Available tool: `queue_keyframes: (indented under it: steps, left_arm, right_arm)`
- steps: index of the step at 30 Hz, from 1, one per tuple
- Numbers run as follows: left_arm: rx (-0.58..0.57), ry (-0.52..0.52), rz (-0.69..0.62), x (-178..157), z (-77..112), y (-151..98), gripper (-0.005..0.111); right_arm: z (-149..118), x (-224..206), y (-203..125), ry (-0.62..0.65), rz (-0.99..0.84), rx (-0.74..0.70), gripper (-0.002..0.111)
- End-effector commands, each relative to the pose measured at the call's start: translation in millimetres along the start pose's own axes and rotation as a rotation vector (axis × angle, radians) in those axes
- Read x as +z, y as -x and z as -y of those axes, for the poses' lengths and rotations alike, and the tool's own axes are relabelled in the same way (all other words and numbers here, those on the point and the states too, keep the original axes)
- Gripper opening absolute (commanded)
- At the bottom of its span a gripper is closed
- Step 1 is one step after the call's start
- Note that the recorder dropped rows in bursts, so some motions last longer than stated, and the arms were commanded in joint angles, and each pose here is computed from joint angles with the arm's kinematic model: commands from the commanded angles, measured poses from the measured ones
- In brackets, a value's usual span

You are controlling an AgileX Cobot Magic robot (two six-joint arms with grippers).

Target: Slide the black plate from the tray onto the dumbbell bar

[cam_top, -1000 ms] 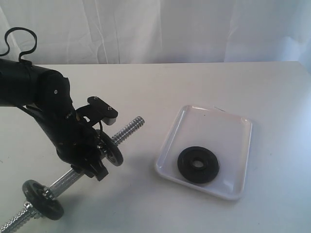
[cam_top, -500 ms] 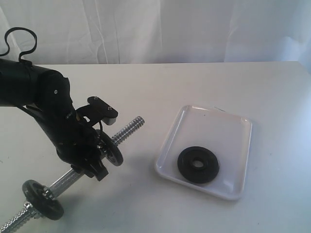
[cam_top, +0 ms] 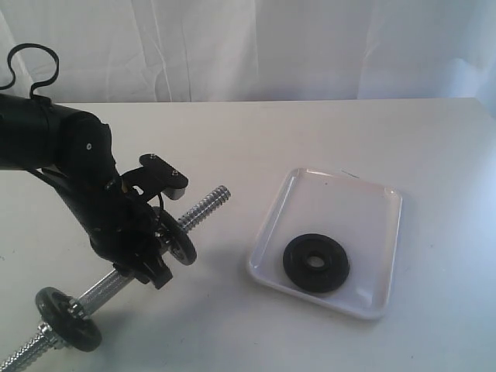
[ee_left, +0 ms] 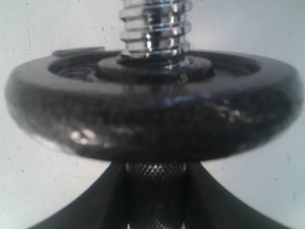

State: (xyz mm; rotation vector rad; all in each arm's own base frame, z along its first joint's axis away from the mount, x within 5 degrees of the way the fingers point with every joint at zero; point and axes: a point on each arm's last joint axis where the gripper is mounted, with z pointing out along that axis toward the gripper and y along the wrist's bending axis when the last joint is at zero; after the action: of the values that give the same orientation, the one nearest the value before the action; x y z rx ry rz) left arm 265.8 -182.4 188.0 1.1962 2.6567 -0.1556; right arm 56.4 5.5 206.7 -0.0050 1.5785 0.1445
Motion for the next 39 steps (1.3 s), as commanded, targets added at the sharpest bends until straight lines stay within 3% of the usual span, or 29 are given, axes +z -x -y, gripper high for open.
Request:
queue_keyframes:
  steps: [1,6,16,19,21,22,23,24,26,28,31,33,37,39]
  left_arm:
    - [-0.003,0.000,0.043,-21,2.5,2,0.000]
    - [0.000,0.010,0.084,-36,3.7,2,0.000]
    - [0.002,0.016,0.107,-45,4.6,1,0.000]
    - [0.002,0.016,0.107,-45,4.6,1,0.000]
    - [0.002,0.015,0.105,-45,4.6,1,0.000]
    - [-0.001,0.009,0.100,-45,5.1,0,0.000]
    - [-0.001,0.008,0.097,-45,5.2,0,0.000]
    - [-0.005,0.008,0.097,-45,5.2,0,0.000]
    - [-0.009,0.005,0.103,-45,5.5,0,0.000]
    - [-0.012,0.002,0.104,-45,5.8,0,0.000]
    - [-0.036,-0.024,0.112,-45,7.9,1,0.000]
    - [-0.044,-0.032,0.115,-45,8.7,1,0.000]
    - [-0.044,-0.032,0.115,-45,8.7,1,0.000]
    - [-0.044,-0.032,0.115,-45,8.7,1,0.000]
  right_arm:
    - [-1,-2,17,0.026,0.207,0.081,0.000]
    - [-2,-10,39,0.104,0.456,0.306,0.000]
    - [-4,-38,72,0.211,0.926,0.316,0.000]
    - [-3,-47,77,0.274,1.032,0.400,0.000]
    - [-3,-35,70,0.359,0.859,0.659,0.000]
    - [-4,-19,54,0.320,0.600,0.810,0.000]
    - [-4,-12,47,0.258,0.444,0.869,0.000]
    - [-4,-7,38,0.137,0.232,0.847,0.000]
    - [-4,3,40,0.055,0.089,0.680,0.000]
    - [-9,18,59,0.061,0.012,0.599,0.000]
    - [-26,69,84,0.068,-0.363,0.168,0.000]
    - [-39,104,94,0.106,-0.544,0.030,0.000]
    - [-55,147,103,0.129,-0.651,0.099,0.000]
    - [-59,158,102,0.171,-0.676,0.014,0.000]
